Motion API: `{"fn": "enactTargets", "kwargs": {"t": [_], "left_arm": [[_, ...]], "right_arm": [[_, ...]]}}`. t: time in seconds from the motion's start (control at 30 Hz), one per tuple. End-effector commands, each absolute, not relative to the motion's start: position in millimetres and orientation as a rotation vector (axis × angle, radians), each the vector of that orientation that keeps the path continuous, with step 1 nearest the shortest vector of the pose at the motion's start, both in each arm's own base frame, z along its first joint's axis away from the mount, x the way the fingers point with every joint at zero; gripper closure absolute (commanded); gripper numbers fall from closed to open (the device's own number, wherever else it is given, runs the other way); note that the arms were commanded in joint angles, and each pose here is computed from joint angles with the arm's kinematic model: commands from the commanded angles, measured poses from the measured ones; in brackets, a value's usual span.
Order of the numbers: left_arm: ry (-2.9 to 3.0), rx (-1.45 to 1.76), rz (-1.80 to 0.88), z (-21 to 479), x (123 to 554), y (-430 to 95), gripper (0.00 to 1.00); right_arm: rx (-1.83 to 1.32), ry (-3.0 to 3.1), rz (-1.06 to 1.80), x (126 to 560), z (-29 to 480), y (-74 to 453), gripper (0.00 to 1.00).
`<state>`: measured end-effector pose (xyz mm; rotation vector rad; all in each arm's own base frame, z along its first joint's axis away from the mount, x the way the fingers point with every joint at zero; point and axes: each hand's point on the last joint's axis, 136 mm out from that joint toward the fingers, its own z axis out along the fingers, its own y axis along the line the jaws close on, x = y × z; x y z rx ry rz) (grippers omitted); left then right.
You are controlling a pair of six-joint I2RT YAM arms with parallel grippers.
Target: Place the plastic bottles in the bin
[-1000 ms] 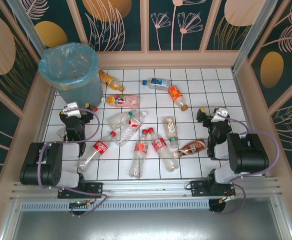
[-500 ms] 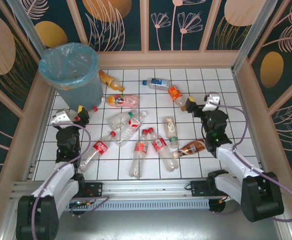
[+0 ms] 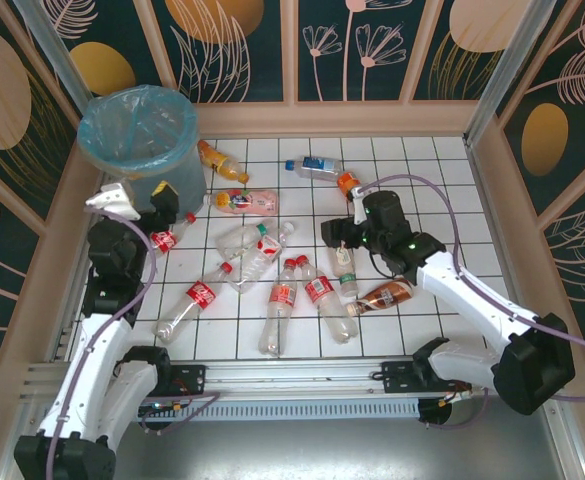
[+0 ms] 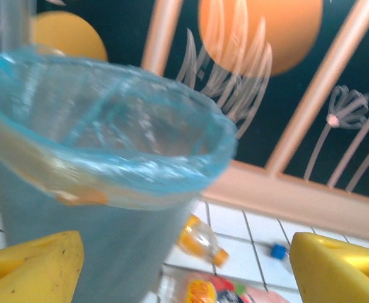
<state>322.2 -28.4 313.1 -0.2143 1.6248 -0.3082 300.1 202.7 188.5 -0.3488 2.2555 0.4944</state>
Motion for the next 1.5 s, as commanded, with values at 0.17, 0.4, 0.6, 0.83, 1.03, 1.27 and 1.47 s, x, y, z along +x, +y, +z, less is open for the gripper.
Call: {"fn": "enactTargets", "kwargs": {"t": [0.17,0.4,0.6,0.83,1.03,1.27,1.47], "left_arm": [[2.106,-0.113,-0.651,269,329,-136,0.20],[2.371,0.123,-0.666,232,300,-202,0.21],[2.546,0.292,-0.581,188,286,-237,0.22],[2.622,0.391,-0.619,155,280,-291,0.25],[2.664,0.373,-0.546,125,292,-295,0.30],[2.761,0.395,-0.494,82,291,-297,0.38],[2.803,0.434,-0.527,64,289,-307,0.41]], "right_arm": [[-0.226,2.432,0.477,283,186,189,0.15],[-0.185,2.475,0.471,274,167,182,0.16],[-0.173,2.481,0.461,274,159,174,0.16],[-0.130,2.530,0.427,272,153,153,0.21],[-0.033,2.593,0.438,264,142,135,0.23],[0.002,2.572,0.482,264,140,135,0.24],[0.020,2.585,0.471,263,133,133,0.24]]}}
